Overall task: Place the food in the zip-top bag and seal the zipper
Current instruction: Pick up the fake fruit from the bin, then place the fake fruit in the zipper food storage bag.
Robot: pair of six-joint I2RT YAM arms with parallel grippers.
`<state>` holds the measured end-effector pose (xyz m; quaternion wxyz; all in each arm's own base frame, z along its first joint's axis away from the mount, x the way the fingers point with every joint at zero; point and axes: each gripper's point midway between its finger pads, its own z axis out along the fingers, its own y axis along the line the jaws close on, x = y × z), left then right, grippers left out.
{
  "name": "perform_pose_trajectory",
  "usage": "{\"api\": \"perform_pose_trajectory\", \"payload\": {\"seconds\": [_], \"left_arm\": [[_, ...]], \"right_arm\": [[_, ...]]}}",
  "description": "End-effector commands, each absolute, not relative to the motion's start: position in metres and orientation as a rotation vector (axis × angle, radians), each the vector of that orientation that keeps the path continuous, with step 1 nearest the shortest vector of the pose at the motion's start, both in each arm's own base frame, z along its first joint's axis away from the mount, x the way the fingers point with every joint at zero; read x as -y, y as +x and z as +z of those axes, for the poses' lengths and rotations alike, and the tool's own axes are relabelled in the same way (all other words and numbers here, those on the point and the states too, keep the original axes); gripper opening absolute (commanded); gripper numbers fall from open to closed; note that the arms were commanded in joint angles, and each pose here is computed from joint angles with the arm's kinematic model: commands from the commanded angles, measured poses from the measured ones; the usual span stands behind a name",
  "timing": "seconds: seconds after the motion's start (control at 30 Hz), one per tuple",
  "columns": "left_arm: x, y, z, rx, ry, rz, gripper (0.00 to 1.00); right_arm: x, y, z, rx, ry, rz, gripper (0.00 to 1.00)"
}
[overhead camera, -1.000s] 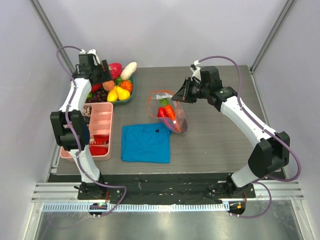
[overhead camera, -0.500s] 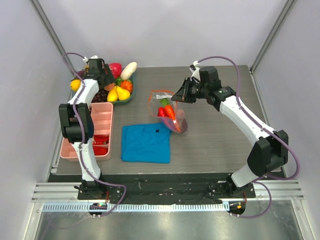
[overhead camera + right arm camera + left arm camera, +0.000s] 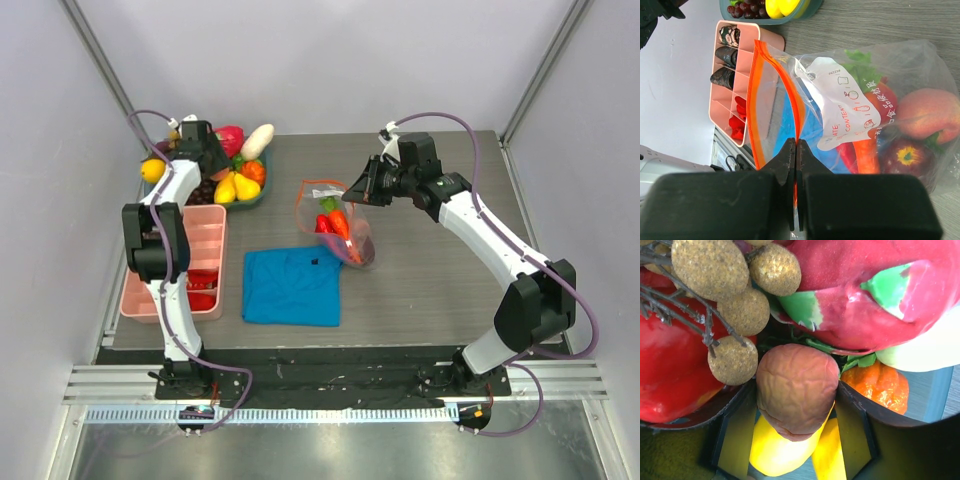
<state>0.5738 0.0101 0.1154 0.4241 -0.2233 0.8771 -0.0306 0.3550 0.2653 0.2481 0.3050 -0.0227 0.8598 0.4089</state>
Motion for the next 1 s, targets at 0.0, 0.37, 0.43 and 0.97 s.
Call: {"api": "perform_pose_trajectory", "payload": {"seconds": [0.0,0.37,0.43,0.97], "left_arm": [[-0.01,0.572,0.181,-2.052,-0.57,-0.125,0.54],[0.066,0.493,0.295,-1.987,-0.29,-0.347,0.44],[0.104,0.469,0.319,-1.961,-0.157,-0.417,0.44],[0.294,0.336,0.245,-2.237,0.42,-0.733,0.61]], "right_arm": [[-0.269,0.361,0.262,-2.214,-0.088,1.092,0.01],[-0.269,0.36,0.256,-2.228,-0.081,1.088,0.01],[-0.268,0.361,0.255,-2.228,-0.078,1.086,0.01],[-0.266,0.364,0.252,-2.243,-0.035,1.102,0.01]]}}
